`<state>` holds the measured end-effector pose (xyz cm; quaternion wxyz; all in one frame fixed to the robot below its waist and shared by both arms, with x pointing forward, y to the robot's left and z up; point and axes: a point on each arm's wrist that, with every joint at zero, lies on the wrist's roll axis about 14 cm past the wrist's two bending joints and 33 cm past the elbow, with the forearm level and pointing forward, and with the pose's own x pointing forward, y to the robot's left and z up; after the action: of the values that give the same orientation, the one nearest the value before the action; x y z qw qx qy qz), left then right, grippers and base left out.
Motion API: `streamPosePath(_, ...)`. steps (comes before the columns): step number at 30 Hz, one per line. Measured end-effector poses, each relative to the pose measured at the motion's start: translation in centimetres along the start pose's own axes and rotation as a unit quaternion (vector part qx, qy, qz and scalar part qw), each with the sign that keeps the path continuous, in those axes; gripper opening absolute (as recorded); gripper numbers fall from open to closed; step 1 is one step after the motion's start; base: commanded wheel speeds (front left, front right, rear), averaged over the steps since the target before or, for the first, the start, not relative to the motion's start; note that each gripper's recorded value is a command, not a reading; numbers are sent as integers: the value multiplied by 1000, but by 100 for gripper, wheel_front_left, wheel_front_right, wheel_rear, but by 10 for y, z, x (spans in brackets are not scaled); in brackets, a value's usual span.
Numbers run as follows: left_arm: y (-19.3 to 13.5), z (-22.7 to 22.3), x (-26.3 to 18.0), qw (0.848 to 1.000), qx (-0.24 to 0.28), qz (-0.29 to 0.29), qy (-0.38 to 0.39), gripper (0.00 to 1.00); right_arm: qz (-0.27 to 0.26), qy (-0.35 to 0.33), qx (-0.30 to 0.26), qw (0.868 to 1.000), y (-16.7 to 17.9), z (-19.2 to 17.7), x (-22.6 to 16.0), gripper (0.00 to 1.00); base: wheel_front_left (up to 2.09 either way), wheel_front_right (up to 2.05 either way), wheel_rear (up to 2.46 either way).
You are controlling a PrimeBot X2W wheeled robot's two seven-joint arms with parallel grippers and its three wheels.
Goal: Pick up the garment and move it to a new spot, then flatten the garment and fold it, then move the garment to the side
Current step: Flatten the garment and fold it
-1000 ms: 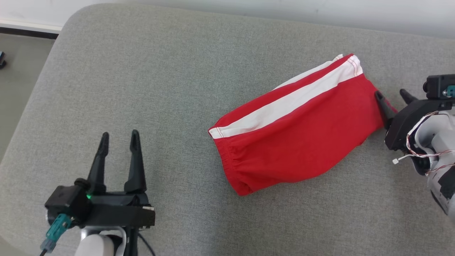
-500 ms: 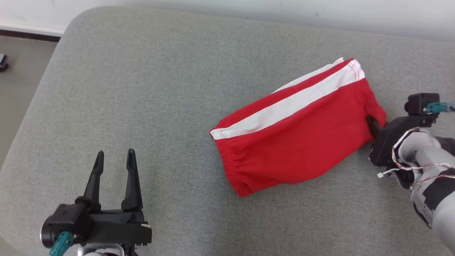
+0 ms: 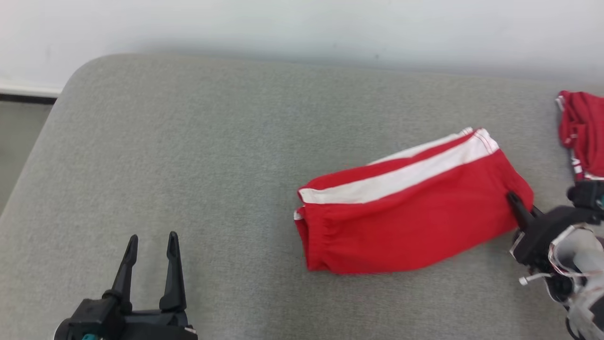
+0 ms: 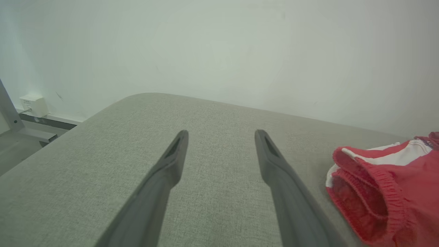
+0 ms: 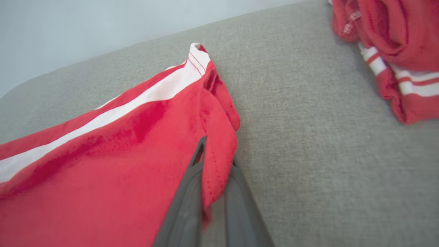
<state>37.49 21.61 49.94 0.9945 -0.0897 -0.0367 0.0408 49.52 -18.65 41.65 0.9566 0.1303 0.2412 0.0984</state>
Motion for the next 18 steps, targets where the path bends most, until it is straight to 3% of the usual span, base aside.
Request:
streamPosePath(7,-14,1,-1,1000,-1,-22,-2,100,-52,-24,32,998,-52,-10,-54,0,0,0,0)
streamPosePath(18,-32,6,1,999,-3,-52,-10,100,-79,-48,50,994,-77,-17,-97,0,0,0,0)
